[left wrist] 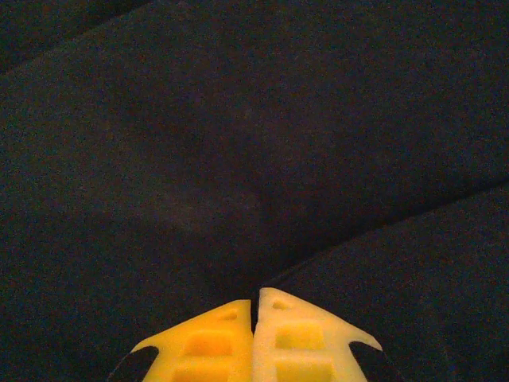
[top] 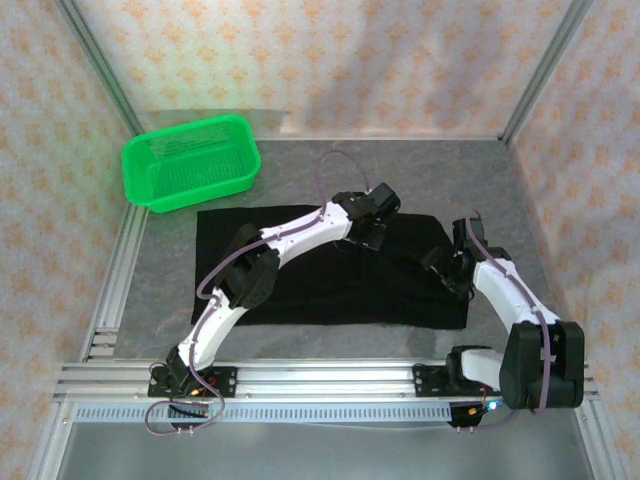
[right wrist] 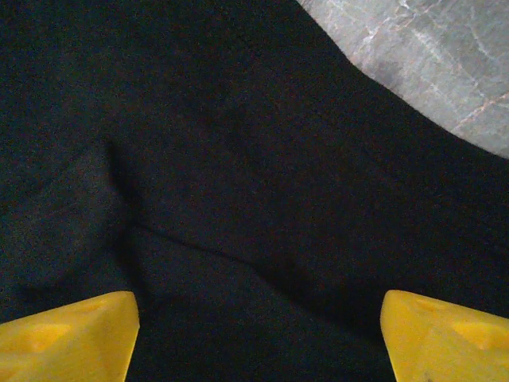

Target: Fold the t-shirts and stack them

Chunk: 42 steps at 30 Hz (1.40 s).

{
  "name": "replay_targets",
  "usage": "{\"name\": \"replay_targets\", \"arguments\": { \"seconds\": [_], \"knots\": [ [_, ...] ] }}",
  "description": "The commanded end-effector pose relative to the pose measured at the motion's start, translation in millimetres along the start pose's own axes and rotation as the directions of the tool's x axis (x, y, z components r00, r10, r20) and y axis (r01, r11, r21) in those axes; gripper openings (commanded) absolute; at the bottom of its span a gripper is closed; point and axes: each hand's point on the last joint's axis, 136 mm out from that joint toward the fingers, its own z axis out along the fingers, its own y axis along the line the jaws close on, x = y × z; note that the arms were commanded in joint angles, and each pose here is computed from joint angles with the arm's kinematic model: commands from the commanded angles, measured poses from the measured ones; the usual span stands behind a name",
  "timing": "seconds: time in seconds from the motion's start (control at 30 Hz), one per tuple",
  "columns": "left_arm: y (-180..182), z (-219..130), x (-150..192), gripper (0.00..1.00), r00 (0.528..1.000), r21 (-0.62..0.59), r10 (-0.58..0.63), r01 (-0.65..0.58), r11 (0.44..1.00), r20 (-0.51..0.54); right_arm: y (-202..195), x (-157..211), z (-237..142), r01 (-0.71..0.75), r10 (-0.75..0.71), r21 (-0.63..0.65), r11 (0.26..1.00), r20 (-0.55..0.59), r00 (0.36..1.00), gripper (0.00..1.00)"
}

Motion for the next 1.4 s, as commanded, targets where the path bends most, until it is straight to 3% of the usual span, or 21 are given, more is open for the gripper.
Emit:
{"name": "replay_targets", "arguments": {
  "seconds": [0.0, 0.17, 0.3, 0.37, 0.4, 0.47, 0.53, 0.7, 0.87, 1.0, 1.17, 1.37],
  "knots": [
    [21.8, -7.0, -4.6, 0.00, 0.996, -0.074, -0.072, 0.076, 0.994, 0.046, -5.6, 0.4, 8.3, -0.012, 0.012, 0.018, 1.000, -0.004, 1.000, 0.77],
    [32.2, 4.4, -2.2, 0.01, 0.990, -0.087, -0.135, 0.139, 0.986, 0.050, -18.0, 7.5, 19.3, -0.029, 0.030, 0.061, 0.998, -0.024, 0.999, 0.65],
    [32.5, 12.7, 0.1, 0.05, 0.990, -0.094, -0.135, 0.137, 0.986, 0.028, -45.1, 11.7, 24.3, -0.033, 0.043, 0.211, 0.977, -0.040, 0.998, 0.45],
    [36.5, 10.9, -0.6, 0.16, 0.985, -0.111, -0.168, 0.170, 0.979, 0.032, -60.0, 10.0, 20.2, -0.026, 0.036, 0.295, 0.955, -0.028, 0.999, 0.35],
    [38.5, 7.5, -1.2, 0.27, 0.984, -0.118, -0.174, 0.178, 0.977, 0.043, -66.4, 8.4, 16.6, -0.028, 0.033, 0.328, 0.944, -0.011, 0.999, 0.33],
    [40.0, -1.3, -4.7, 0.40, 0.980, -0.109, -0.189, 0.195, 0.975, 0.068, -71.8, 5.1, 10.1, -0.049, 0.042, 0.347, 0.937, 0.030, 0.999, 0.33],
    [36.8, -16.2, -9.6, 0.54, 0.974, -0.075, -0.206, 0.213, 0.974, 0.093, -61.0, 1.3, 5.9, -0.077, 0.060, 0.272, 0.959, 0.070, 0.996, 0.37],
    [27.6, -68.6, -5.0, 0.67, 0.967, 0.005, -0.221, 0.222, 0.975, 0.129, -24.4, -12.1, -16.7, -0.087, 0.076, 0.088, 0.992, 0.125, 0.989, 0.49],
    [22.5, -94.3, 34.7, 0.69, 0.959, 0.095, -0.275, 0.268, 0.959, 0.071, 26.0, -24.4, -35.8, -0.007, 0.027, -0.139, 0.990, 0.142, 0.990, 0.56],
    [25.2, -86.9, 74.0, 0.70, 0.934, 0.155, -0.358, 0.354, 0.922, 0.000, 55.8, -24.9, -19.3, 0.043, -0.030, -0.227, 0.973, 0.060, 0.998, 0.54],
    [33.6, -71.2, 114.4, 0.69, 0.909, 0.185, -0.412, 0.416, 0.891, -0.057, 77.0, -30.8, 6.1, 0.073, -0.070, -0.284, 0.956, 0.020, 0.997, 0.49],
    [59.7, -65.8, 153.2, 0.69, 0.887, 0.118, -0.456, 0.462, 0.879, -0.074, 90.5, -39.6, 24.5, 0.091, -0.093, -0.287, 0.954, 0.008, 0.996, 0.45]
  ]
}}
